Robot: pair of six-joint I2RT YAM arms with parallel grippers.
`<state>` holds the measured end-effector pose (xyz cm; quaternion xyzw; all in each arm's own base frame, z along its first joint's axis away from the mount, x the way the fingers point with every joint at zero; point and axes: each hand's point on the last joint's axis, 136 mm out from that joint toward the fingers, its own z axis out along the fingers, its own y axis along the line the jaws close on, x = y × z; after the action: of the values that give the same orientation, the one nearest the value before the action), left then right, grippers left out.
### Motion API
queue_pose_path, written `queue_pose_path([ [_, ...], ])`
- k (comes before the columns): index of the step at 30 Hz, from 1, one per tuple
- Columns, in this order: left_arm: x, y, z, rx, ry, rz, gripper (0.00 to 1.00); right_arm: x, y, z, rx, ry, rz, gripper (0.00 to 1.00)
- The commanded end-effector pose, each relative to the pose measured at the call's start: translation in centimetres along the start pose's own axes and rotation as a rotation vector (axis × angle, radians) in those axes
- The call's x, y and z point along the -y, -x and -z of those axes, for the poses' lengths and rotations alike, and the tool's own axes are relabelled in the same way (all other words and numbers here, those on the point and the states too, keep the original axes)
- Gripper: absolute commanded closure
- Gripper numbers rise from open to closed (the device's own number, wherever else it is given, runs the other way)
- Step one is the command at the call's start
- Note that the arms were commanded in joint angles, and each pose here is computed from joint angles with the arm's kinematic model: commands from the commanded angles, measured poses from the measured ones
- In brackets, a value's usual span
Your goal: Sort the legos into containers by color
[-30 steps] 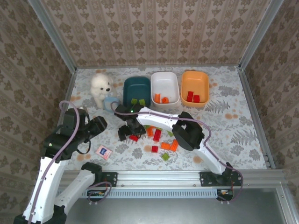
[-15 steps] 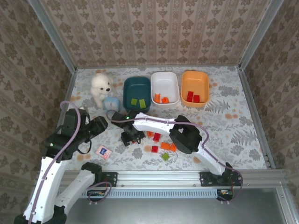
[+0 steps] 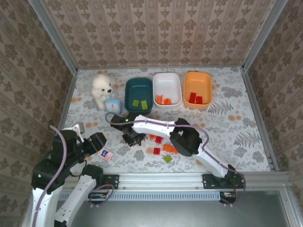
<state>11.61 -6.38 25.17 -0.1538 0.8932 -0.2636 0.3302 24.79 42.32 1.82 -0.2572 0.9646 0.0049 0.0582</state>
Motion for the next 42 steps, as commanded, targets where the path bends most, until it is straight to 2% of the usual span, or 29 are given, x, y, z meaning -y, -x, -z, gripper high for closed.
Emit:
queue_pose_path([
  [1, -0.1, -0.7, 0.4, -0.035, 0.000, 0.005, 0.33, 1.0, 0.7, -1.4, 0.016, -0.062, 0.016, 0.66],
  [3, 0.1, -0.7, 0.2, -0.032, -0.007, 0.007, 0.33, 0.9, 0.8, -1.0, 0.024, -0.056, 0.019, 0.71],
  [6, 0.5, -0.6, 0.0, -0.038, -0.028, -0.004, 0.33, 1.2, 1.0, 1.0, 0.054, -0.050, 0.011, 0.74],
  [11, 2.7, -0.2, -0.7, -0.045, -0.135, -0.042, 0.33, 3.0, 0.8, 7.9, 0.144, -0.021, -0.046, 0.74],
  [15, 6.0, 1.3, -2.2, -0.043, -0.258, -0.060, 0.33, 8.4, 0.6, 13.5, 0.213, -0.020, -0.180, 0.75],
  [20, 9.9, 4.1, -5.3, -0.045, -0.347, -0.103, 0.33, 19.0, 1.4, 16.7, 0.274, -0.043, -0.393, 0.75],
  [26, 15.0, 5.4, -10.6, -0.106, -0.390, -0.197, 0.33, 31.8, 3.4, 15.4, 0.279, -0.096, -0.629, 0.75],
  [30, 17.2, 5.5, -14.1, -0.149, -0.392, -0.196, 0.32, 39.2, 4.1, 13.1, 0.249, -0.135, -0.773, 0.74],
  [36, 19.3, 5.7, -16.7, -0.175, -0.403, -0.221, 0.33, 45.1, 5.0, 7.9, 0.183, -0.177, -0.882, 0.73],
  [42, 19.5, 5.8, -17.7, -0.188, -0.386, -0.226, 0.33, 47.9, 5.3, 4.9, 0.138, -0.199, -0.938, 0.72],
])
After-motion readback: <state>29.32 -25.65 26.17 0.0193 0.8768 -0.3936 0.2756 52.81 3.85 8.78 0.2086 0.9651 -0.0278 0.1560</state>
